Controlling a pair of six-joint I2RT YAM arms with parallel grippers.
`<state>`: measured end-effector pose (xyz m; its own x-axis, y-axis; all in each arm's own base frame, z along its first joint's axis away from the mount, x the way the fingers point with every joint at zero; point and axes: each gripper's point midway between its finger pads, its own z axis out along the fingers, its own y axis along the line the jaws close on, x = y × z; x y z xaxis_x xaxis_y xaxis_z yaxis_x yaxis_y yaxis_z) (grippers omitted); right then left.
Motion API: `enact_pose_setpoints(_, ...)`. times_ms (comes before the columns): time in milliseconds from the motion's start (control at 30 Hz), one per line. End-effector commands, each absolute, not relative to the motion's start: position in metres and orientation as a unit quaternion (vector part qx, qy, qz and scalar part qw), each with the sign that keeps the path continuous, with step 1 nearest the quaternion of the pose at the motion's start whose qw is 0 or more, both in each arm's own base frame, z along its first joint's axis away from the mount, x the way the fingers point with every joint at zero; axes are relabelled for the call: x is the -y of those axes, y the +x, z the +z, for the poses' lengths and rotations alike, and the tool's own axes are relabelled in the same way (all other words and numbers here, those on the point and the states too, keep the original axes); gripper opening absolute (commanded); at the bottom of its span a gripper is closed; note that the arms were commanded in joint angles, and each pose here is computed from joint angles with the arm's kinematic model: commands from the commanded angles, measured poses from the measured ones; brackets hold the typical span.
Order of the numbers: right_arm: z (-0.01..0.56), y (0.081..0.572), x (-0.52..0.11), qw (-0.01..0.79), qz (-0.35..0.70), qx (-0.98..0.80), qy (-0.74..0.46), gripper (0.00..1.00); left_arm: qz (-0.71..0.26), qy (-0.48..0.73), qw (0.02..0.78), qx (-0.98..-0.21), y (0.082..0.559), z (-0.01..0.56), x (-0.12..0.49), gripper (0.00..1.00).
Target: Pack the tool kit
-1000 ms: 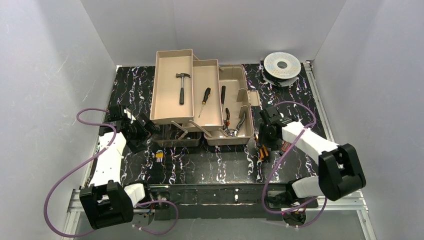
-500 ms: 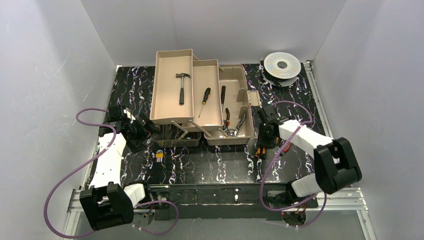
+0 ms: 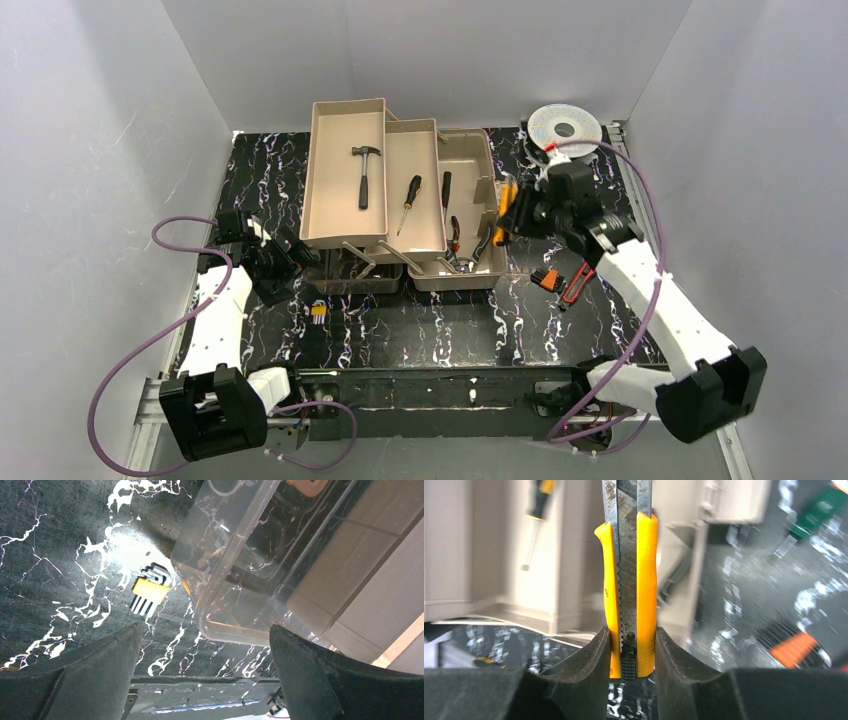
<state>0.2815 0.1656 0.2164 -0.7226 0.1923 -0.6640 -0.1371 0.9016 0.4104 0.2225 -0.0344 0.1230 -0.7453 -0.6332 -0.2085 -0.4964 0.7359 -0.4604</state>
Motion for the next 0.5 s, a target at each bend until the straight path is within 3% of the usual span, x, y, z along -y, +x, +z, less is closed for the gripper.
enact_pose_setpoints(0, 0.282, 0.3, -0.238, 0.381, 0.357, -0.849, -0.084, 0.19, -0.204, -0.293, 0.198, -0.913, 0.226, 0.133, 0.039, 1.0)
enact_pose_setpoints(367, 0.267, 0.334, -0.334, 0.318, 0.368, -0.866, -0.119, 0.3, -0.193, -0.294, 0.206, -0.913, 0.225, 0.134, 0.036, 0.99)
enact_pose_setpoints(433, 0.264, 0.336, -0.339, 0.314, 0.362, -0.869, -0.118, 0.46, -0.193, -0.293, 0.205, -0.913, 0.225, 0.134, 0.036, 0.99)
enact_pose_setpoints(467, 0.261, 0.337, -0.339, 0.312, 0.357, -0.873, -0.116, 0.64, -0.194, -0.294, 0.205, -0.913, 0.225, 0.134, 0.036, 1.0)
